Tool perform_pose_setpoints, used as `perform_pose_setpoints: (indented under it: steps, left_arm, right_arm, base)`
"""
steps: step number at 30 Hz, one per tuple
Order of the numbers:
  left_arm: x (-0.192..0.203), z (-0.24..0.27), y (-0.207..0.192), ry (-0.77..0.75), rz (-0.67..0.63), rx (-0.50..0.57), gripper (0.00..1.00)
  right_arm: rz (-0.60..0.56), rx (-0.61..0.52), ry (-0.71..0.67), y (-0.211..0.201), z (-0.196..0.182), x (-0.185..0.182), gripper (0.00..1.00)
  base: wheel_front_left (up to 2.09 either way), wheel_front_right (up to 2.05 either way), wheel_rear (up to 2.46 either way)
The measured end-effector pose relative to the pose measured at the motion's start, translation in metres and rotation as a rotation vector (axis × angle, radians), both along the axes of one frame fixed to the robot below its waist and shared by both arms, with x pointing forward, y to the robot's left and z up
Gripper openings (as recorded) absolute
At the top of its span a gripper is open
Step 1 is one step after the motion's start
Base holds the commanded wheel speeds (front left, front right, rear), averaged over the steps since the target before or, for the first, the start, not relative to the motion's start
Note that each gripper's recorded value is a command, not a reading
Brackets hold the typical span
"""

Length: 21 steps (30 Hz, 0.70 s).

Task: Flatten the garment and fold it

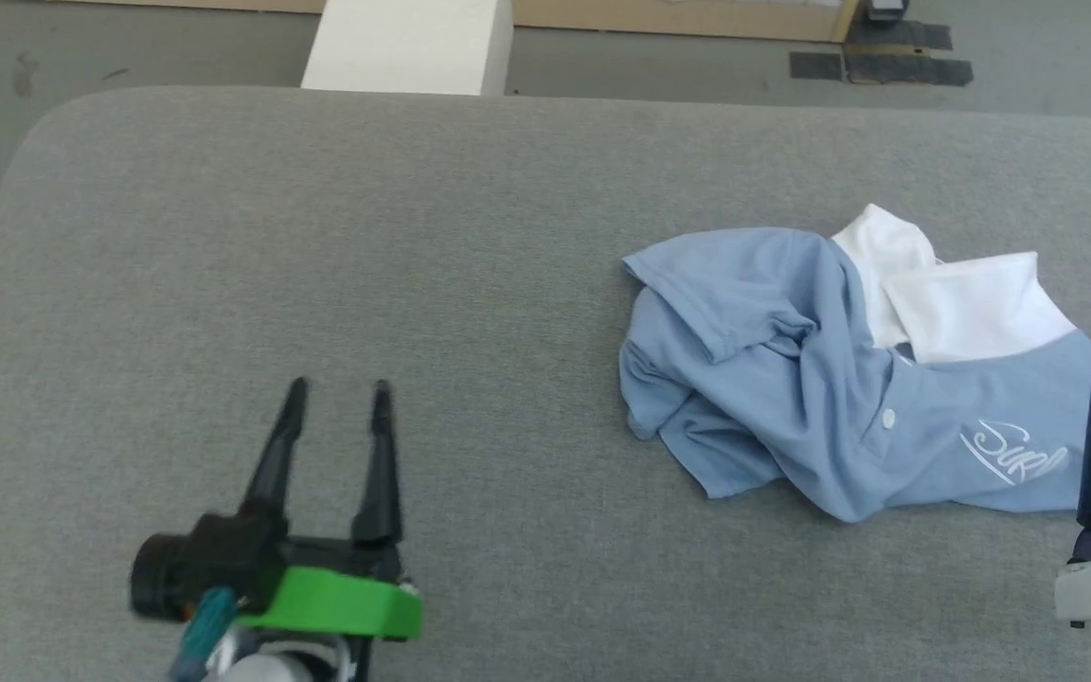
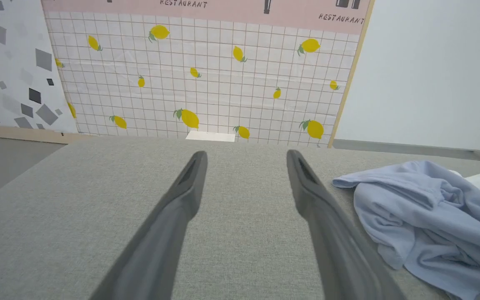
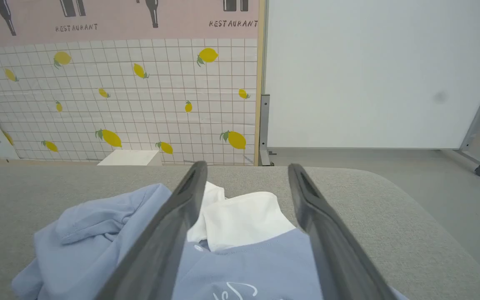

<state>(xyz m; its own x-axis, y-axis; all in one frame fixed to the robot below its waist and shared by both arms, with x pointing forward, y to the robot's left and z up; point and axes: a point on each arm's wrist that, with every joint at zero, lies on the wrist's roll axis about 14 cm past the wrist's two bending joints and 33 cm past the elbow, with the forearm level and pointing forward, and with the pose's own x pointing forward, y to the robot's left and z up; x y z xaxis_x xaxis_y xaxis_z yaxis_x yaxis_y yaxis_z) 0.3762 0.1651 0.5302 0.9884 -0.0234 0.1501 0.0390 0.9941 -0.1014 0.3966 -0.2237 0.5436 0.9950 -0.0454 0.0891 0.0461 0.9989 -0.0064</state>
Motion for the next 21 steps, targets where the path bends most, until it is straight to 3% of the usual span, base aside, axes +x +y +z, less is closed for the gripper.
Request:
perform_pose_setpoints:
  steps: [6,12,21]
  left_arm:
    - [0.034,-0.009,-0.052,0.1,-0.221,0.026,1.0]
    - [0.056,-0.06,-0.113,0.42,-0.459,0.095,1.0]
    - [0.065,-0.111,-0.151,0.661,-0.609,0.14,1.0]
  right_arm:
    - [-0.029,-0.009,0.006,-0.01,-0.001,0.002,1.0]
    - [-0.036,-0.013,0.027,-0.012,-0.007,0.011,1.0]
    - [-0.04,0.002,0.071,-0.013,-0.026,0.022,1.0]
  base:
    - [0.0,0.0,0.0]
    - [0.0,0.0,0.0]
    - [0.0,0.0,0.0]
